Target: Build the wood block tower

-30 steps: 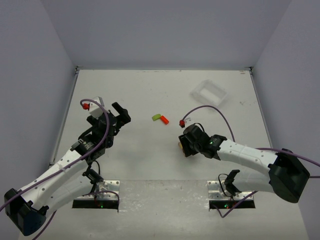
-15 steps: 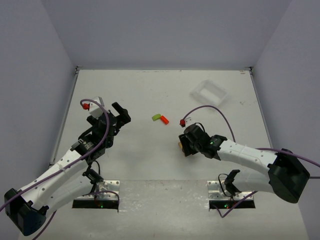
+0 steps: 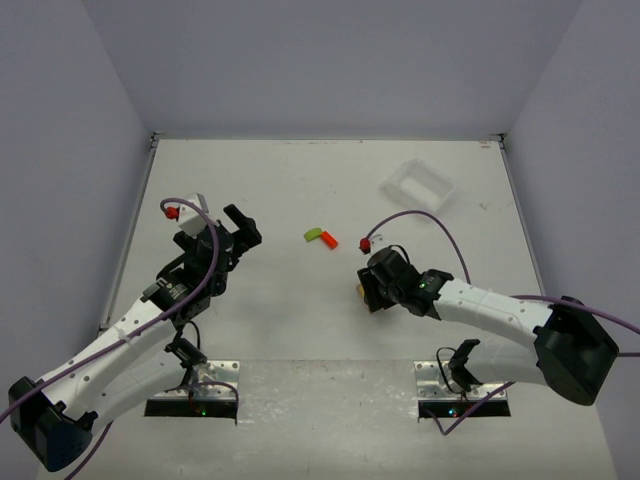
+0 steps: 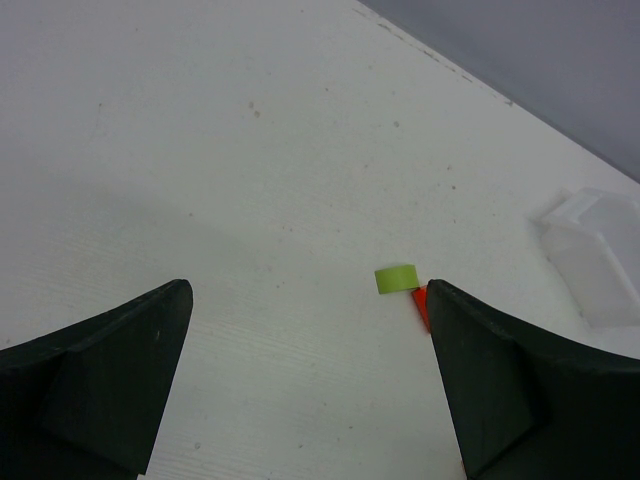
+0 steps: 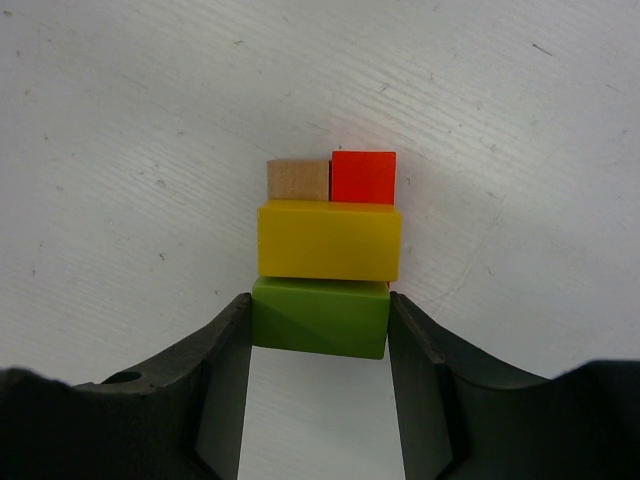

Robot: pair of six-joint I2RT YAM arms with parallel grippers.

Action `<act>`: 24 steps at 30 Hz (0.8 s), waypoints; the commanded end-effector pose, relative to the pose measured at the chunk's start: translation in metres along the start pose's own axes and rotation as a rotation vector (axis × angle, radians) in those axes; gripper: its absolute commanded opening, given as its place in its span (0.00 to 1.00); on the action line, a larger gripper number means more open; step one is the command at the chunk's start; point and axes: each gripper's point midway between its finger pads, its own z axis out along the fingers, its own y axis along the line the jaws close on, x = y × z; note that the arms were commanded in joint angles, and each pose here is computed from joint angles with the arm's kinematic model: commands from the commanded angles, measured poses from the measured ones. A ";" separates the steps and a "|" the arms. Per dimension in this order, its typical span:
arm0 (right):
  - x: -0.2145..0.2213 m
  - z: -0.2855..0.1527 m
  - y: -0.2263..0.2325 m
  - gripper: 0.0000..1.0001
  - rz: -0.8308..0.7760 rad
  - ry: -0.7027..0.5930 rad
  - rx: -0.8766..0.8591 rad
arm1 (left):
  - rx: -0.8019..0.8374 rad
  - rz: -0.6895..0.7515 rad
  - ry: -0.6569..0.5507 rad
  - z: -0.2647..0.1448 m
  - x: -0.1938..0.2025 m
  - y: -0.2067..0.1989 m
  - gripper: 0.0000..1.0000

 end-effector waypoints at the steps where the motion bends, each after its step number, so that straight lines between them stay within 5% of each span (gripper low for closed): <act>1: -0.009 0.003 0.000 0.48 0.020 -0.034 0.000 | 0.004 -0.027 -0.033 0.002 -0.009 -0.002 1.00; 24: -0.009 0.005 0.001 0.63 0.023 -0.027 -0.002 | 0.001 -0.023 -0.029 0.003 -0.007 -0.002 1.00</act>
